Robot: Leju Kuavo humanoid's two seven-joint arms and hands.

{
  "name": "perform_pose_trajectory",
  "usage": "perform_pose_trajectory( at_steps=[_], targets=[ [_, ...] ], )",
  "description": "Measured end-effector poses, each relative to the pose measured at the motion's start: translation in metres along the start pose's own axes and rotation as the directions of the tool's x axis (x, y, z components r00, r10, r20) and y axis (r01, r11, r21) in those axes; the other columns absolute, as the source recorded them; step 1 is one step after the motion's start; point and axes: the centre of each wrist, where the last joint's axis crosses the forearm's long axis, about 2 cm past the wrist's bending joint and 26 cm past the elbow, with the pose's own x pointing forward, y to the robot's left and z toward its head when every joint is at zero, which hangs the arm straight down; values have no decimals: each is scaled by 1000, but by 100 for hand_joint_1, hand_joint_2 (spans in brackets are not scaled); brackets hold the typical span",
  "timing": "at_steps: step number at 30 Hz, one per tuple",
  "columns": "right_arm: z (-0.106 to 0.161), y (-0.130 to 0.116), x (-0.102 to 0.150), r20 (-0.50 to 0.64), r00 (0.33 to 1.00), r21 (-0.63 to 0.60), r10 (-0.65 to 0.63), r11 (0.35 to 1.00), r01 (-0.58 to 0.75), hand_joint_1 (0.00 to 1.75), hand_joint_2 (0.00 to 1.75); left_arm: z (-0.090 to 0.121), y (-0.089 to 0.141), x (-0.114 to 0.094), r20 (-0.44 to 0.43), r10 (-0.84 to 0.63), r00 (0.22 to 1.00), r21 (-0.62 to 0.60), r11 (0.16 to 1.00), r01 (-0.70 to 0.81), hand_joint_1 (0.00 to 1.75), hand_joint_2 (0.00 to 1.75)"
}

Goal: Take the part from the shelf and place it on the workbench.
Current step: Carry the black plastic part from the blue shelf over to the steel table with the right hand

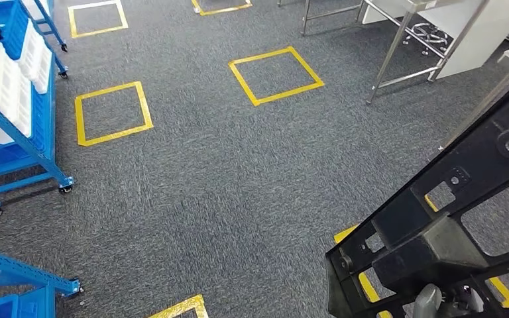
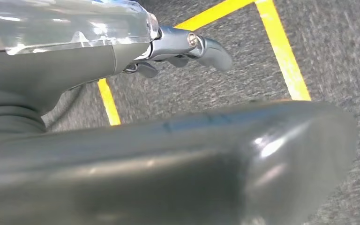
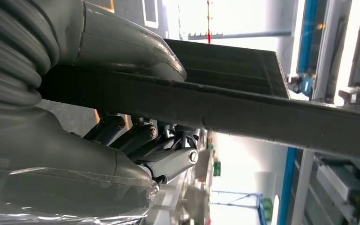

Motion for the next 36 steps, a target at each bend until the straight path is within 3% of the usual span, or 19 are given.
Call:
perform_pose_trajectory(
  at_steps=[36],
  targets=[
    [1,-1,0,-14,1000,-15,10,1000,-11,175,175,0,1,-1,-5,21,1000,10,1000,-21,0,0]
  ],
)
